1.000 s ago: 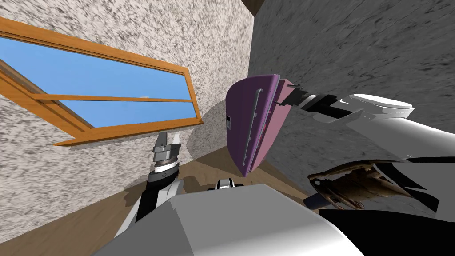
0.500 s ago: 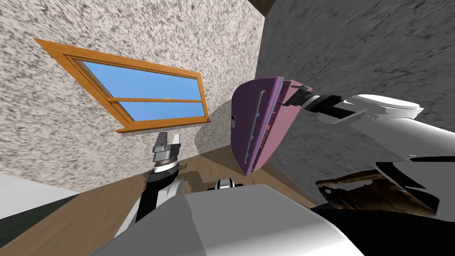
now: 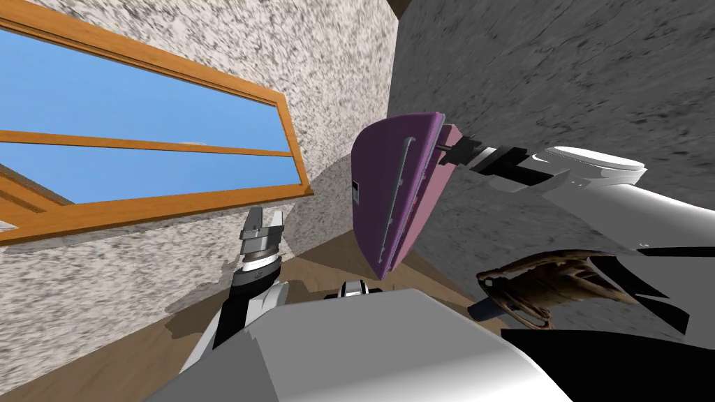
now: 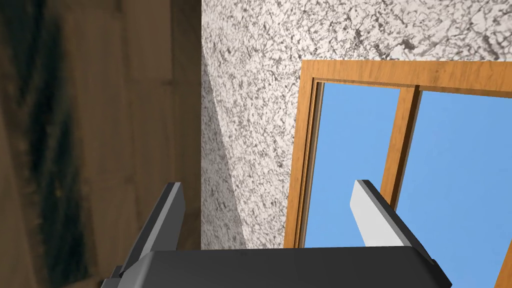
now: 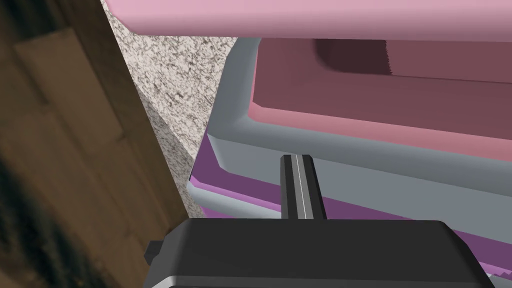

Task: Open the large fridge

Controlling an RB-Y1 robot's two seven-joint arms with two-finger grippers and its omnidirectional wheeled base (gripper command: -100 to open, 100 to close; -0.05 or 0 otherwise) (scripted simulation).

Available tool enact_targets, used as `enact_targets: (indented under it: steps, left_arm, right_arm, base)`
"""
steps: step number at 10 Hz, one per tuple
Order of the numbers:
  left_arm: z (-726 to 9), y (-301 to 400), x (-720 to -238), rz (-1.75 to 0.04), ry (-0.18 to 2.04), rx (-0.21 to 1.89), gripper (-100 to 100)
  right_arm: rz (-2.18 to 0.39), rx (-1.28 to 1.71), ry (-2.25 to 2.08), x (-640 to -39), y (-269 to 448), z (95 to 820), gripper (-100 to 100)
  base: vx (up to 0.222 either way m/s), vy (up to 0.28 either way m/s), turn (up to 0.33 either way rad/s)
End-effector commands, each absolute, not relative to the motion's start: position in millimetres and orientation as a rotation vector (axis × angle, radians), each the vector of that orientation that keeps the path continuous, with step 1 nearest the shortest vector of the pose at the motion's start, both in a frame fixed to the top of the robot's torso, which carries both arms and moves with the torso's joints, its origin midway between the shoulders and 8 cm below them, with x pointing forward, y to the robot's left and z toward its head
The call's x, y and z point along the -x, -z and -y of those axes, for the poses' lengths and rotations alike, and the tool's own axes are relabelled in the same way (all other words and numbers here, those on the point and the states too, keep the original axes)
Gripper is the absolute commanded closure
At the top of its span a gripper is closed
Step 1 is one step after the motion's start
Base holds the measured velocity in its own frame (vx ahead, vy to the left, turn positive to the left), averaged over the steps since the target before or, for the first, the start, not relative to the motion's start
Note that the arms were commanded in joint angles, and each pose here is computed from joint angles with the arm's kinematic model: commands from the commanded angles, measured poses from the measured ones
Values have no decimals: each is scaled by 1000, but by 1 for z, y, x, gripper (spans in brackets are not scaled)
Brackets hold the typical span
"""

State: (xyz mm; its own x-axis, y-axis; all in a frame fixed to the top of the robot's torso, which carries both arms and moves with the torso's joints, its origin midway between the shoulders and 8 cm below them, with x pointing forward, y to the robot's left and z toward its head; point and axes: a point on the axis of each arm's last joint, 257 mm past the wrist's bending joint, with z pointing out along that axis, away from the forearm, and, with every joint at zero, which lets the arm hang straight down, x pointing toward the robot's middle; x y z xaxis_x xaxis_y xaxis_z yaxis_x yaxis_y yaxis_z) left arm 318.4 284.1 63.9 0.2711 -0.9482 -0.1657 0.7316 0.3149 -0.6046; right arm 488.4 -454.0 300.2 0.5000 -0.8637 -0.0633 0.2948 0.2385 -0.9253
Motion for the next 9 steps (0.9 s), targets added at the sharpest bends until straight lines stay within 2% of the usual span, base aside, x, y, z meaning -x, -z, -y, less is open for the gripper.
enact_targets:
  steps: [1,3,5,7,9]
  left_arm:
    - [-284,-64,-318,-558,1185,456,0]
    - [-284,-64,-318,-558,1185,457,0]
    - [-284,-64,-318,-558,1185,456,0]
    - [-284,-64,-319,-558,1185,456,0]
    - [-284,-64,-319,-558,1185,456,0]
  right_arm:
    - [-613,1068,797,-482,-299,420,100]
    - [-550,1097,702,-470,-298,382,100]
    - [-518,1111,654,-462,-297,364,100]
    - [-518,1111,654,-462,-297,364,100]
    - [-487,1125,606,-454,-296,346,100]
  base:
    - [138,48,-396]
    - [242,82,-428]
    - [163,41,-359]
    - [71,18,-112]
    - [97,46,-258]
